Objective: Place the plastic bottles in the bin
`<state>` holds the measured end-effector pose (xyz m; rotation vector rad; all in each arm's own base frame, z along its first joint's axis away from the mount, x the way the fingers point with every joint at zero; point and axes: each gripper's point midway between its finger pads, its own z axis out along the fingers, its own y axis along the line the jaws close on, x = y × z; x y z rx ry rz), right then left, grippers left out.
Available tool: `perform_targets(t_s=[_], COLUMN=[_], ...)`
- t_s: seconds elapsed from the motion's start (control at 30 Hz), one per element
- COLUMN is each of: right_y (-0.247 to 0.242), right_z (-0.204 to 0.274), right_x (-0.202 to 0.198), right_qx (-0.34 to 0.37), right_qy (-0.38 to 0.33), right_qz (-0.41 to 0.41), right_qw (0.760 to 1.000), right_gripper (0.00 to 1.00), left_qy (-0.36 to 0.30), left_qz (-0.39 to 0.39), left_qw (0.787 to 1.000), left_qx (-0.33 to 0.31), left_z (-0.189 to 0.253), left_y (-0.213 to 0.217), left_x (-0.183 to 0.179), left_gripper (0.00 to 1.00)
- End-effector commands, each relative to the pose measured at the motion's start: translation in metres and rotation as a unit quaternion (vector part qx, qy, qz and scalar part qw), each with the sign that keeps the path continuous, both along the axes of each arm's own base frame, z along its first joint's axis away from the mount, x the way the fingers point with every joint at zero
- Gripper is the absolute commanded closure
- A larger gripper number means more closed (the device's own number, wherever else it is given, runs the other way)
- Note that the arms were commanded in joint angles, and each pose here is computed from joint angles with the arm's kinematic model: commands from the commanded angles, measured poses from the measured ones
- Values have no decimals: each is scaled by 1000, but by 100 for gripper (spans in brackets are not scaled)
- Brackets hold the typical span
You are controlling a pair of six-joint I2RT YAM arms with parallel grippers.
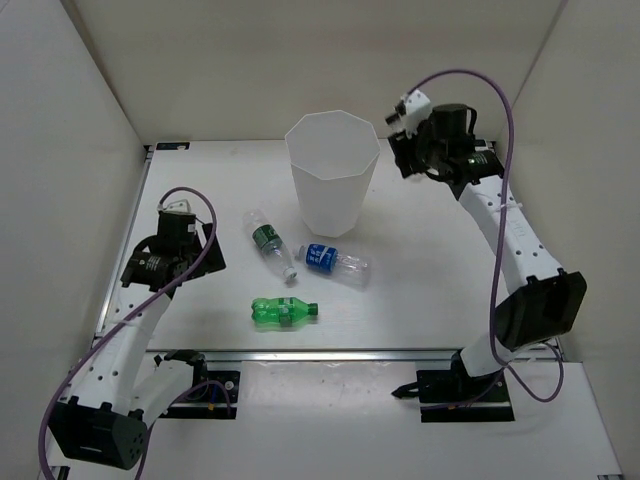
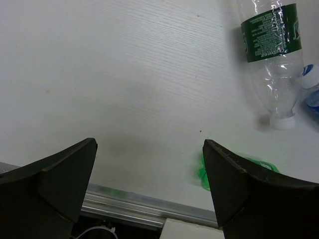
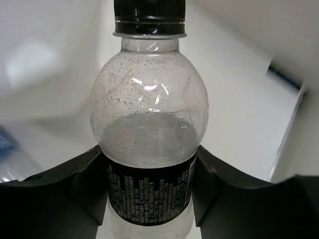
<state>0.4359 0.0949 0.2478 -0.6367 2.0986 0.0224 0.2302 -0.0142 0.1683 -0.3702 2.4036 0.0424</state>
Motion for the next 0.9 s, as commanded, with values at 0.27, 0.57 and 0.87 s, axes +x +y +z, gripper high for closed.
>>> perform_targets(t_s=[0.27,0.57,0.87], right_y=[169,194,90], right_z=[157,165,178], right_x=[9,6,-18], right_qx=[124,187,230], right_qy=[-139,-129,-147], right_qz=[168,187,28], right_qw=[968,956,962], right_gripper=[61,1,1], left_qy=[-10,-3,-5], left_qz=[-22,-19,-25], left_qw=[1000,1000,998], left_qx=[-7,-21,-55], left_z=[5,1,-4], left_y=[-9,-14,-47], left_x=[7,8,54], left_gripper=[2,2,1])
